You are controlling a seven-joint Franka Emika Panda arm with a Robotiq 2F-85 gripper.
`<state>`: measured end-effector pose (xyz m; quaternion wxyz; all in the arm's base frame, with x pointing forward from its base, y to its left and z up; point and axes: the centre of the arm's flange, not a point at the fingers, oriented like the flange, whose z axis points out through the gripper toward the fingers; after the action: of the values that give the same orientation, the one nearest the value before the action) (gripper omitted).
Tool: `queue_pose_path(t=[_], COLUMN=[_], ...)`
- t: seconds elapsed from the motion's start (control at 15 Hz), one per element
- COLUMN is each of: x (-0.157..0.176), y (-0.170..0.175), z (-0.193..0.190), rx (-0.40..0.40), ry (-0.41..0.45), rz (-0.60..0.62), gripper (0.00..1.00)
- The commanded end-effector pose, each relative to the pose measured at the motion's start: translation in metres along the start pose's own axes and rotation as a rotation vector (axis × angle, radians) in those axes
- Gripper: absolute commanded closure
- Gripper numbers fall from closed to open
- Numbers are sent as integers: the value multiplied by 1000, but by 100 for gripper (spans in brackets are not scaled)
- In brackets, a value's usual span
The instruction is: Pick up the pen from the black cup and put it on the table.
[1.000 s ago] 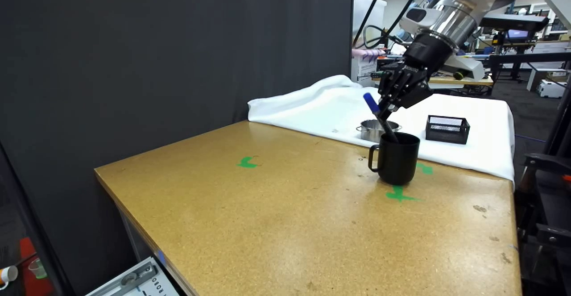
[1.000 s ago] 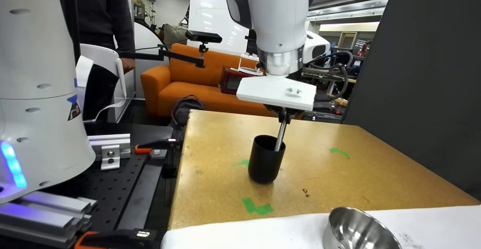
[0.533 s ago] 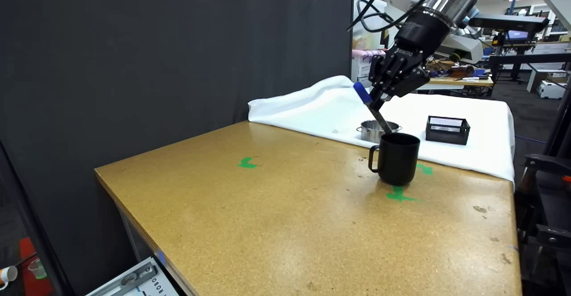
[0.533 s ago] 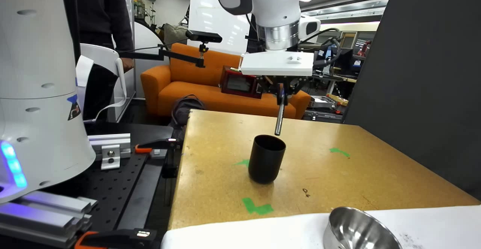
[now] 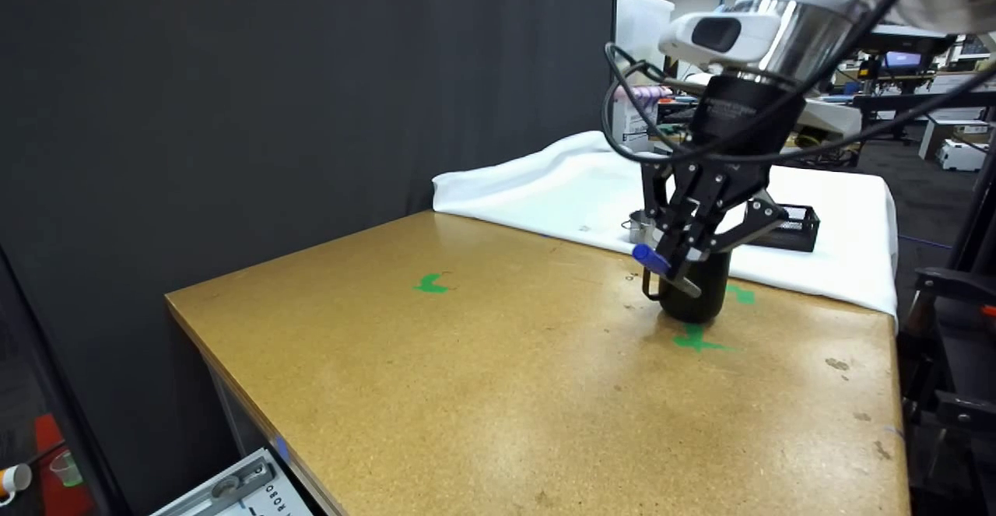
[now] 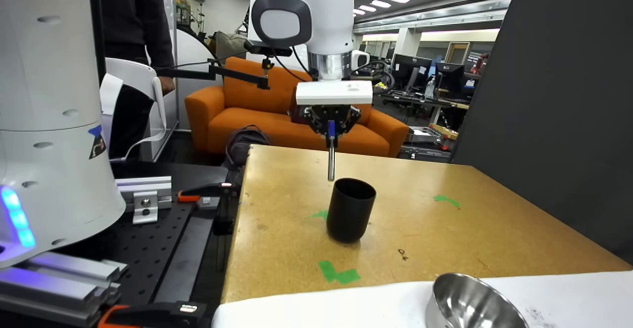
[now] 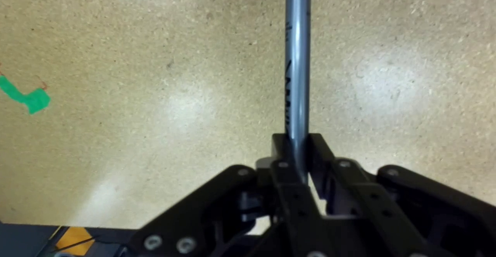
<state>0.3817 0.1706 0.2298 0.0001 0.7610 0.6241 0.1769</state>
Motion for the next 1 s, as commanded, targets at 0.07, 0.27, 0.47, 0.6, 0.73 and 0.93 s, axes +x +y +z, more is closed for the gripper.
queue_pose_path(t=[0.07, 0.27, 0.47, 0.6, 0.73, 0.93], x=[-1, -5, -5, 0, 4, 10], y=[4, -6, -6, -4, -2, -2], z=[35, 66, 76, 79, 79, 79], rx=[9, 59, 71, 61, 58, 83], ry=[-128, -181, -217, -226, -228, -241], rz=[-81, -126, -170, -184, -185, -169], gripper=[96, 96, 59, 52, 38, 19])
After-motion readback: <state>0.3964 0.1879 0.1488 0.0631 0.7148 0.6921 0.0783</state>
